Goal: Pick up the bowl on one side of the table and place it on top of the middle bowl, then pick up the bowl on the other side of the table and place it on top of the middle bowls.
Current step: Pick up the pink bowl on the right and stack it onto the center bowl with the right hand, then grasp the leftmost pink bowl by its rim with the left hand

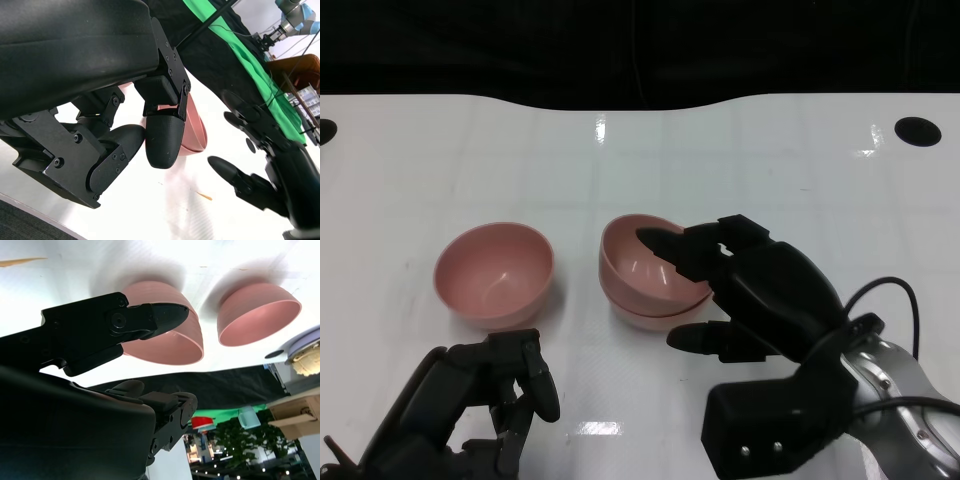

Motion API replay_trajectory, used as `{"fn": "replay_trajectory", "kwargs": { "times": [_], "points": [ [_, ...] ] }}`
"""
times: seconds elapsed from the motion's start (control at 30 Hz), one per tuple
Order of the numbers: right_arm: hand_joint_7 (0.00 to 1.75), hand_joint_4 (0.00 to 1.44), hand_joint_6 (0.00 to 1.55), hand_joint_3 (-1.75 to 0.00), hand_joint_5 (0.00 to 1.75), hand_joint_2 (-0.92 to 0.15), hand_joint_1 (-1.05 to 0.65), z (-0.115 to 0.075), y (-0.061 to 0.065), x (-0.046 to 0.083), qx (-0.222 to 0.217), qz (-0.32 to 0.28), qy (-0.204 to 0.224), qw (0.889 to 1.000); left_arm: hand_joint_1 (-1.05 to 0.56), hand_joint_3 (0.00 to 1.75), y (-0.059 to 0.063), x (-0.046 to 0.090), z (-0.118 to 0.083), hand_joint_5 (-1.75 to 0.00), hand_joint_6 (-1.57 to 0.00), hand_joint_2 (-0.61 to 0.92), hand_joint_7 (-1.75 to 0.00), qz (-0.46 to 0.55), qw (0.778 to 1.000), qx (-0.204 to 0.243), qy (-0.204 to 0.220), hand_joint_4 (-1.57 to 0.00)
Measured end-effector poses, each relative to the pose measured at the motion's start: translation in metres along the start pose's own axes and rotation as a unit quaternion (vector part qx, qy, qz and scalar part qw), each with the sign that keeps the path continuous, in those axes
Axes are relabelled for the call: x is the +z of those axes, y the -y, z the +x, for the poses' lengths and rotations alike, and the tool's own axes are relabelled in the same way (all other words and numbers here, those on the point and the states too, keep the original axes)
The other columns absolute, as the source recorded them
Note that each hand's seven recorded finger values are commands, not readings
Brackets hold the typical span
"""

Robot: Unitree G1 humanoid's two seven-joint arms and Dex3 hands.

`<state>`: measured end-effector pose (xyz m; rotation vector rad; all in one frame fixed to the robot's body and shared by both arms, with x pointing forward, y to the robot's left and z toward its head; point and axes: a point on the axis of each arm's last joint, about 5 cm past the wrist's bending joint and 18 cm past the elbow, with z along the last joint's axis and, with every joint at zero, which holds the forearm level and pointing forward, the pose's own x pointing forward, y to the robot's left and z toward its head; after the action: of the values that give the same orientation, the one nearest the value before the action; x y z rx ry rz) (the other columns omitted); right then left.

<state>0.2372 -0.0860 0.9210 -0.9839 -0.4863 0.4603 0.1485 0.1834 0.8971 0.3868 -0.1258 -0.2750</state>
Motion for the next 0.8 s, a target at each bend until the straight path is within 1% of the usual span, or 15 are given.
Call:
{"fn": "replay_trajectory", "kwargs": {
  "times": [0.13, 0.17, 0.23, 0.27, 0.33, 0.37, 0.47, 0.53, 0.6, 0.73, 0.8],
  "points": [
    [0.06, 0.07, 0.31, -0.15, 0.73, -0.92, -0.53, -0.012, 0.005, -0.004, -0.023, 0.022, 0.003, 0.999, -0.12, 1.43, 0.0, 0.0, 0.0, -1.74, -0.81, 0.39, -1.54, 0.0, 1.0, 0.0, 0.003, -0.88],
    [0.1, 0.13, 0.38, -0.13, 0.76, -0.92, -0.5, -0.016, 0.007, -0.005, -0.03, 0.03, 0.004, 0.999, -0.13, 1.43, 0.0, 0.0, 0.0, -1.74, -0.81, 0.39, -1.54, -0.001, 1.0, 0.001, 0.003, -0.88],
    [0.11, 0.15, 0.42, -0.11, 0.78, -0.92, -0.48, -0.02, 0.009, -0.007, -0.038, 0.04, 0.007, 0.998, -0.13, 1.43, 0.0, 0.0, 0.001, -1.73, -0.81, 0.38, -1.54, -0.003, 1.0, 0.001, 0.003, -0.88],
    [0.13, 0.21, 0.46, -0.11, 0.81, -0.92, -0.45, -0.023, 0.009, -0.008, -0.042, 0.047, 0.007, 0.998, -0.14, 1.43, 0.0, 0.0, 0.001, -1.73, -0.81, 0.38, -1.54, -0.003, 1.0, 0.001, 0.004, -0.87],
    [0.15, 0.27, 0.5, -0.1, 0.83, -0.92, -0.4, -0.03, 0.01, -0.011, -0.048, 0.057, 0.007, 0.997, -0.14, 1.44, -0.001, 0.001, 0.002, -1.73, -0.81, 0.37, -1.54, -0.003, 1.0, 0.002, 0.006, -0.87],
    [0.18, 0.32, 0.54, -0.08, 0.9, -0.92, -0.37, -0.035, 0.01, -0.013, -0.049, 0.06, 0.009, 0.997, -0.14, 1.45, -0.001, 0.001, 0.002, -1.73, -0.81, 0.36, -1.53, -0.003, 1.0, 0.002, 0.006, -0.87],
    [0.22, 0.38, 0.59, -0.08, 0.96, -0.92, -0.34, -0.045, 0.01, -0.016, -0.057, 0.071, 0.009, 0.996, -0.14, 1.46, -0.002, 0.0, 0.002, -1.72, -0.81, 0.35, -1.52, -0.002, 1.0, 0.003, 0.007, -0.88],
    [0.26, 0.45, 0.64, -0.08, 1.01, -0.92, -0.31, -0.05, 0.009, -0.018, -0.063, 0.078, 0.006, 0.995, -0.14, 1.46, -0.002, 0.0, 0.003, -1.72, -0.81, 0.35, -1.51, -0.003, 1.0, 0.003, 0.01, -0.88],
    [0.35, 0.5, 0.7, -0.07, 1.12, -0.92, -0.26, -0.056, 0.009, -0.019, -0.075, 0.092, 0.005, 0.993, -0.14, 1.46, -0.002, 0.0, 0.003, -1.71, -0.81, 0.35, -1.51, -0.004, 1.0, 0.004, 0.012, -0.87],
    [0.62, 0.57, 0.7, -0.12, 1.28, -0.9, -0.19, -0.067, 0.01, -0.02, -0.097, 0.127, 0.003, 0.987, -0.13, 1.45, -0.003, 0.0, 0.002, -1.71, -0.82, 0.36, -1.49, -0.006, 1.0, 0.007, 0.014, -0.88],
    [0.67, 0.59, 0.71, -0.14, 1.31, -0.89, -0.16, -0.071, 0.011, -0.02, -0.101, 0.143, -0.001, 0.985, -0.13, 1.45, -0.004, 0.0, 0.002, -1.71, -0.82, 0.36, -1.49, -0.009, 1.0, 0.008, 0.014, -0.88]
  ]
}}
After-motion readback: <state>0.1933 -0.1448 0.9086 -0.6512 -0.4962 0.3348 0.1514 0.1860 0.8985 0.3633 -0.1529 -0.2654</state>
